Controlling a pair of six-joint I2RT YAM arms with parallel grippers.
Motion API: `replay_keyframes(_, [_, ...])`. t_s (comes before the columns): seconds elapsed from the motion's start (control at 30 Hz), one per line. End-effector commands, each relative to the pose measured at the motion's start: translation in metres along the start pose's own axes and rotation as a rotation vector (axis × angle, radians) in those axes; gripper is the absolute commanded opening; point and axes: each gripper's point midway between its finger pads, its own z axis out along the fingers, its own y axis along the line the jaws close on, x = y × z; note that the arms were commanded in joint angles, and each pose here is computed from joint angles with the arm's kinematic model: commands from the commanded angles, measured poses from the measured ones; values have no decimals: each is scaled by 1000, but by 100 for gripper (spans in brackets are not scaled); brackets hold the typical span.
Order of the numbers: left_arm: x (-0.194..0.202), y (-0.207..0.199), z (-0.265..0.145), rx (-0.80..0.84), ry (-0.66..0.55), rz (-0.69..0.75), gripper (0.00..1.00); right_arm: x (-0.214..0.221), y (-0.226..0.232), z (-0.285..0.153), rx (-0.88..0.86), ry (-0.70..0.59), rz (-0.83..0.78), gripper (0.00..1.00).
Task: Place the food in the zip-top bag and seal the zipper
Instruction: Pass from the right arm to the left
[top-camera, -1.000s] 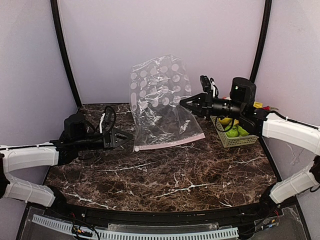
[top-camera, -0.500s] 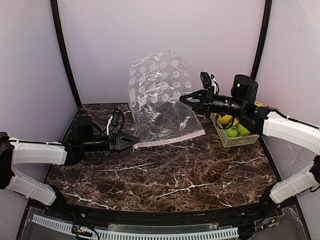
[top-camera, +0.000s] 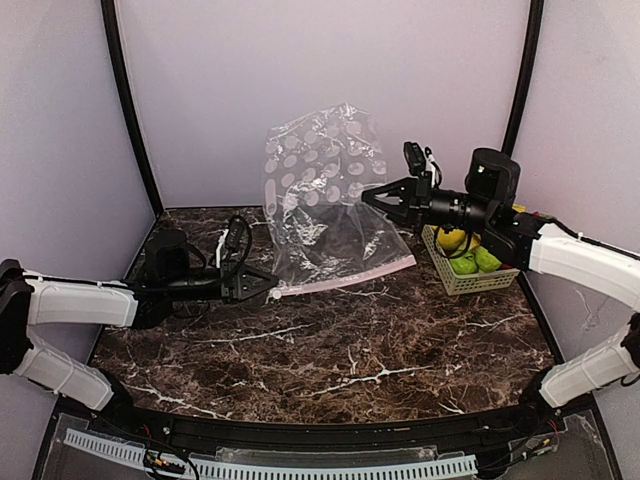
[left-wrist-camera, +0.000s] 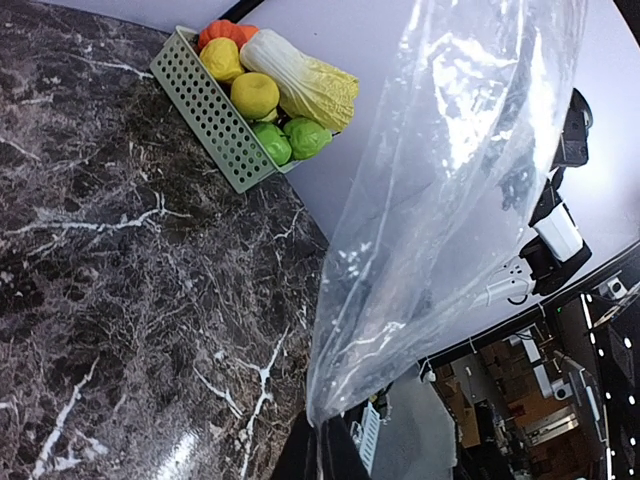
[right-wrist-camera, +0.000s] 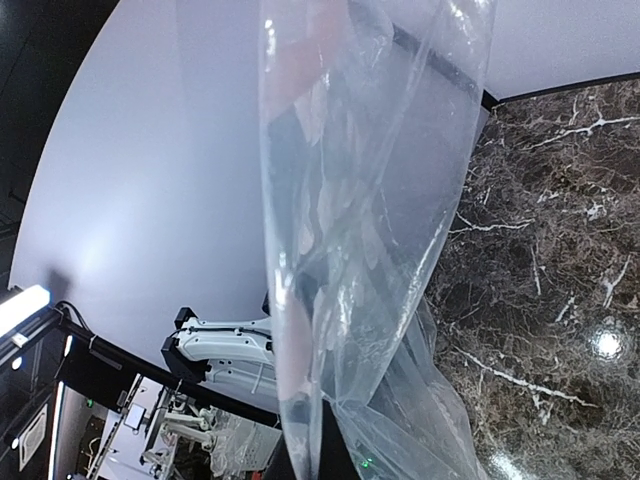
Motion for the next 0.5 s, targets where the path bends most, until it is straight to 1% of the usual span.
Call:
replay_keyframes(0.0, [-5, -13, -1, 35, -7, 28, 2, 2, -6, -3, 38, -16, -25, 0])
replay_keyframes(0.13, [-5, -18, -4, 37, -10, 26, 1, 4, -28, -4, 114, -26, -31, 1])
replay_keyframes(0.17, [-6, -19, -5, 38, -12, 24, 1, 5, -35, -5, 140, -29, -37, 7])
replay_keyframes(0.23, [-6, -19, -6, 28, -11, 13, 1, 6, -53, -9, 211, -40, -40, 23])
replay_keyframes(0.3, [-6, -17, -7, 9, -9, -9, 1, 8, -65, -13, 262, -44, -51, 41])
replay_keyframes(0.4, [-8, -16, -7, -17, -3, -54, 1, 9, -80, -21, 336, -46, -76, 60])
replay_keyframes(0.47, [-8, -15, -7, -36, 5, -82, 1, 8, -86, -28, 397, -51, -102, 68])
